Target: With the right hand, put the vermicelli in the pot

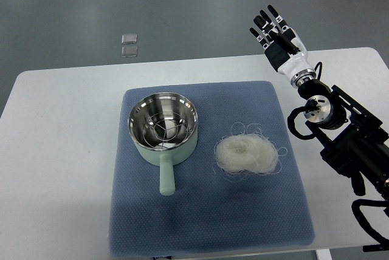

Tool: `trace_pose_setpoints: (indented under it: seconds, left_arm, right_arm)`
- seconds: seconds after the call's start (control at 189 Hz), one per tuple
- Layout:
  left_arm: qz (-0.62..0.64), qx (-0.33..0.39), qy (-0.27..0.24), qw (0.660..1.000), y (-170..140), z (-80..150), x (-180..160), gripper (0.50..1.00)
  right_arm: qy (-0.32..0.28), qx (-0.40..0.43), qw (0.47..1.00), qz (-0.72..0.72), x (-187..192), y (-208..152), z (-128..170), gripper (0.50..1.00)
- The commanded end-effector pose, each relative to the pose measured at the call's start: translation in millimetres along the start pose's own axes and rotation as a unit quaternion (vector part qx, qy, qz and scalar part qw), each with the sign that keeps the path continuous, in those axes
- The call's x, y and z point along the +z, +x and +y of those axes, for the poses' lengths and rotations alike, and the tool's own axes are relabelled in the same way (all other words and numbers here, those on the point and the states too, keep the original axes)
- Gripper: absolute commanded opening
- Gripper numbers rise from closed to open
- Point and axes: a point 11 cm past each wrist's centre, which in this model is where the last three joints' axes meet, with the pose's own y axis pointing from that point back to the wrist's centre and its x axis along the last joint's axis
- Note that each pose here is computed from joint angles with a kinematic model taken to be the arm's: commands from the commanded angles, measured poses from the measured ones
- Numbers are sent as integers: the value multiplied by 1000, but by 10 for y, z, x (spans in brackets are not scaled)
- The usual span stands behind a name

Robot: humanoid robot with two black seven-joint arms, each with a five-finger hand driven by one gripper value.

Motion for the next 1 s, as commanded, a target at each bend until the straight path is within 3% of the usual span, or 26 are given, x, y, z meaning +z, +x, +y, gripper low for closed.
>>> trace_pose_setpoints:
  seconds: [0.0,0.228,0.413,0.599,0.752,0.996]
  left_arm:
    - [0,1,0,1000,4,0,-1,1000]
    - [-1,3,0,1000,3,0,-1,1000]
    - [-3,0,-5,1000,-5,0,10,1000]
    - [-2,3,-25,1000,5,1,56,1000]
    - [-3,3,-35,999,5,3,77,1000]
    - [-2,4,-32,999,21,3,69,1000]
  right_arm:
    - [-1,0,1000,2,2,-2,-1,924]
    - [-8,-9,1000,24,-36,-2,-7,924]
    - [-34,-53,994,84,-37,-220,-105,921]
    - [-104,-113,956,250,-54,-370,-176,924]
    - [-167,-163,880,415,-72,-490,-232,924]
    - [-258,-273,677,633,-424,-915,-351,924]
